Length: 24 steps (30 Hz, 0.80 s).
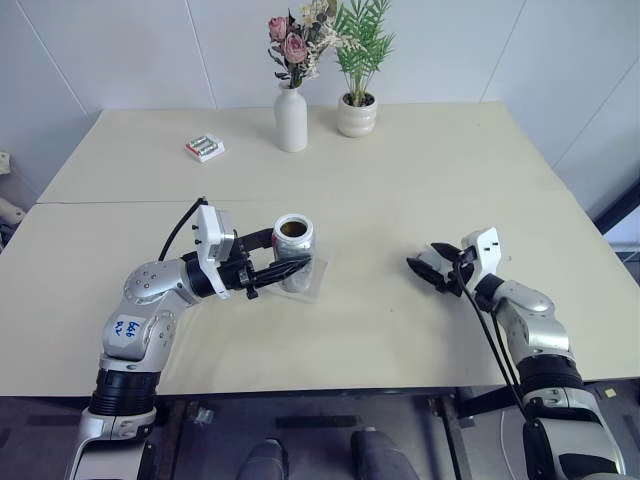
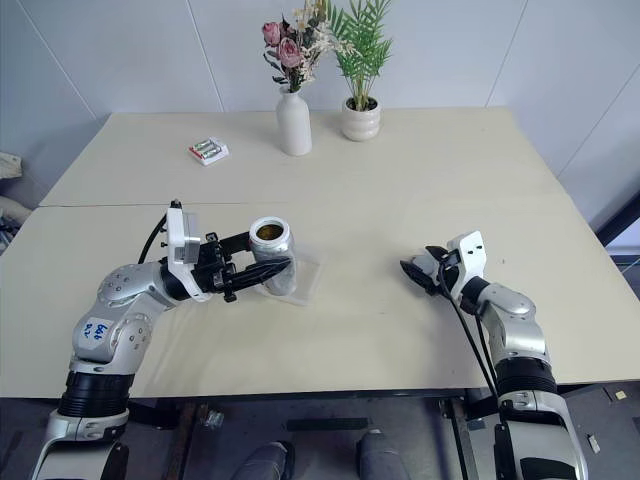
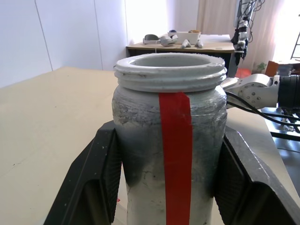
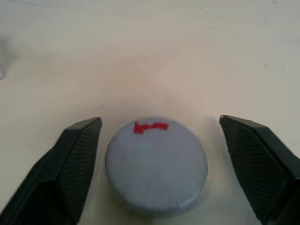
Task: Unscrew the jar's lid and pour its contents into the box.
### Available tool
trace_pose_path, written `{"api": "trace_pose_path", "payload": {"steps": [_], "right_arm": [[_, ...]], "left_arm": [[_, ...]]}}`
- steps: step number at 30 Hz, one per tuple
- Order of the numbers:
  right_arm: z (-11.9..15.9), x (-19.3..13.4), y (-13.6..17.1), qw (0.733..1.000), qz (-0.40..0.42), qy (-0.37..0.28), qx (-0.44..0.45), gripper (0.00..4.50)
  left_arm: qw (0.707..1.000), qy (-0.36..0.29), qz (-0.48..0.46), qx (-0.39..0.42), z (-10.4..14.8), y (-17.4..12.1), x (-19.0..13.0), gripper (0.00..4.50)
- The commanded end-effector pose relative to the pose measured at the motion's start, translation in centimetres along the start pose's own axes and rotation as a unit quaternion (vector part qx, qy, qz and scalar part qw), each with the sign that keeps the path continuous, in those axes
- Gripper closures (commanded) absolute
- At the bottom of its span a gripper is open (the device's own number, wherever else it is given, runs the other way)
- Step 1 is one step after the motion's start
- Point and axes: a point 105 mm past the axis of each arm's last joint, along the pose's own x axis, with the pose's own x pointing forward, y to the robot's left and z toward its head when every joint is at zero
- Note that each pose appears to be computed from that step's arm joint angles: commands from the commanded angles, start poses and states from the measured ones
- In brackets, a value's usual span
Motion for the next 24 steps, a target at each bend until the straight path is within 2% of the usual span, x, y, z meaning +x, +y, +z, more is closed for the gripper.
{"api": "trace_pose_path", "payload": {"steps": [1, 3, 6, 9, 11, 17, 22, 24], "right_arm": [[2.9, -0.5, -0.6, 0.999, 0.007, -0.035, -0.033, 0.02], [3.8, -0.7, -0.5, 0.998, 0.019, -0.043, -0.040, 0.02], [8.0, -1.4, 1.1, 0.990, 0.093, -0.072, -0.076, 0.02], [11.3, -1.6, 4.6, 0.971, 0.201, -0.076, -0.108, 0.02], [12.5, -2.0, 7.4, 0.950, 0.278, -0.060, -0.130, 0.02], [12.3, -2.7, 12.8, 0.902, 0.402, -0.012, -0.156, 0.02], [11.6, -1.8, 14.5, 0.904, 0.404, -0.023, -0.135, 0.02], [11.1, -1.5, 14.8, 0.908, 0.397, -0.027, -0.129, 0.02]], "left_arm": [[1.000, -0.024, 0.004, 0.020, 1.7, 0.2, -0.2, 2.23], [0.999, -0.024, 0.007, 0.021, 1.7, 0.3, -0.3, 2.23], [0.999, -0.014, 0.029, 0.029, 2.1, 1.5, -1.4, 2.23], [0.996, 0.005, 0.062, 0.057, 2.6, 3.1, -2.5, 2.23], [0.993, 0.017, 0.089, 0.078, 3.0, 4.5, -3.2, 2.23], [0.980, 0.053, 0.151, 0.119, 3.8, 8.3, -4.0, 2.23], [0.971, 0.089, 0.180, 0.134, 2.3, 9.5, -3.4, 2.23], [0.965, 0.121, 0.195, 0.129, 0.7, 9.9, -2.7, 2.23]]}}
